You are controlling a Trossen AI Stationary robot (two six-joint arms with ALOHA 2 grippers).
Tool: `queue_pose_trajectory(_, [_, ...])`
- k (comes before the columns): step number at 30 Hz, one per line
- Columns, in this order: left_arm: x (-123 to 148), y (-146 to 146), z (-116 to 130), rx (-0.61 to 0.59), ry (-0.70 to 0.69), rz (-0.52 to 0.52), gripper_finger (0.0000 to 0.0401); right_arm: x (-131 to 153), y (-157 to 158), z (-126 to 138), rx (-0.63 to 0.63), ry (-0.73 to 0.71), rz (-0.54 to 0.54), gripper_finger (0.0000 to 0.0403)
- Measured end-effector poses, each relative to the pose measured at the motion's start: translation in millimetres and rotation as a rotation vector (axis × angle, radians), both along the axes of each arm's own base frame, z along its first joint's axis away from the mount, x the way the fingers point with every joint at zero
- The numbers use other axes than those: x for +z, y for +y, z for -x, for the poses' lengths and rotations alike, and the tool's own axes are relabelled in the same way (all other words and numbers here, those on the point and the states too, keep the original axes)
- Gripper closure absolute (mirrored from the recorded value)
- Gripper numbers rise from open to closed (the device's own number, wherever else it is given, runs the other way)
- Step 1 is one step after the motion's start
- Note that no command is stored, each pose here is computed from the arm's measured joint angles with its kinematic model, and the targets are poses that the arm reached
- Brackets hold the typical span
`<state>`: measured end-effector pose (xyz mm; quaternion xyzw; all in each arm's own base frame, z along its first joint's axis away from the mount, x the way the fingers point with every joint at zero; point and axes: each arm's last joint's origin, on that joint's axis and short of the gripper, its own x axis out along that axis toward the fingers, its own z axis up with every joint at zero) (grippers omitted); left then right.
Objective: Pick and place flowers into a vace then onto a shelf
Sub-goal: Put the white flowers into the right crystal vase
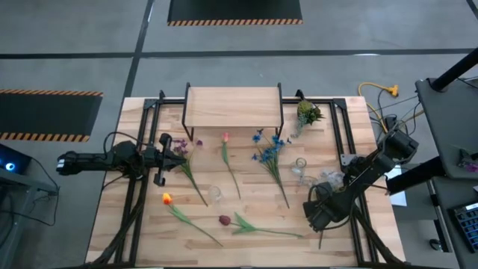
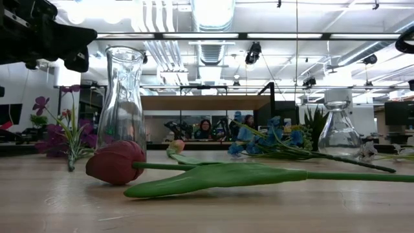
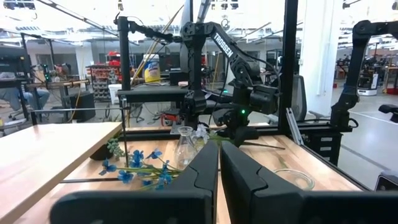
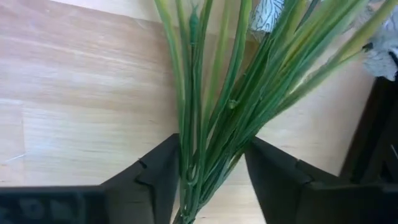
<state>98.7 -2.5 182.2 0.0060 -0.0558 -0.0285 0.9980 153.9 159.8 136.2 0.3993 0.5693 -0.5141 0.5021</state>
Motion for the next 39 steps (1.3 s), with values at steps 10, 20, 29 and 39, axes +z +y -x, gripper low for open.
queue_pose_trajectory(10, [1, 0, 0, 0.000, -0.006, 0.000, 0.0401, 0, 0, 1, 0.047, 0.030, -0.029, 0.0350])
queue_pose_trajectory(20, [1, 0, 0, -0.001, -0.010, 0.000, 0.0401, 25, 2, 0, 0.139, 0.020, -0.050, 0.0388])
queue_pose_trajectory(29, [2, 0, 0, 0.000, -0.025, 0.000, 0.0401, 84, 4, -15, 0.421, -0.301, 0.077, 0.0389])
queue_pose_trajectory(39, [3, 0, 0, 0.000, -0.028, 0.000, 0.0401, 122, 9, -33, 0.850, -0.500, 0.360, 0.0389])
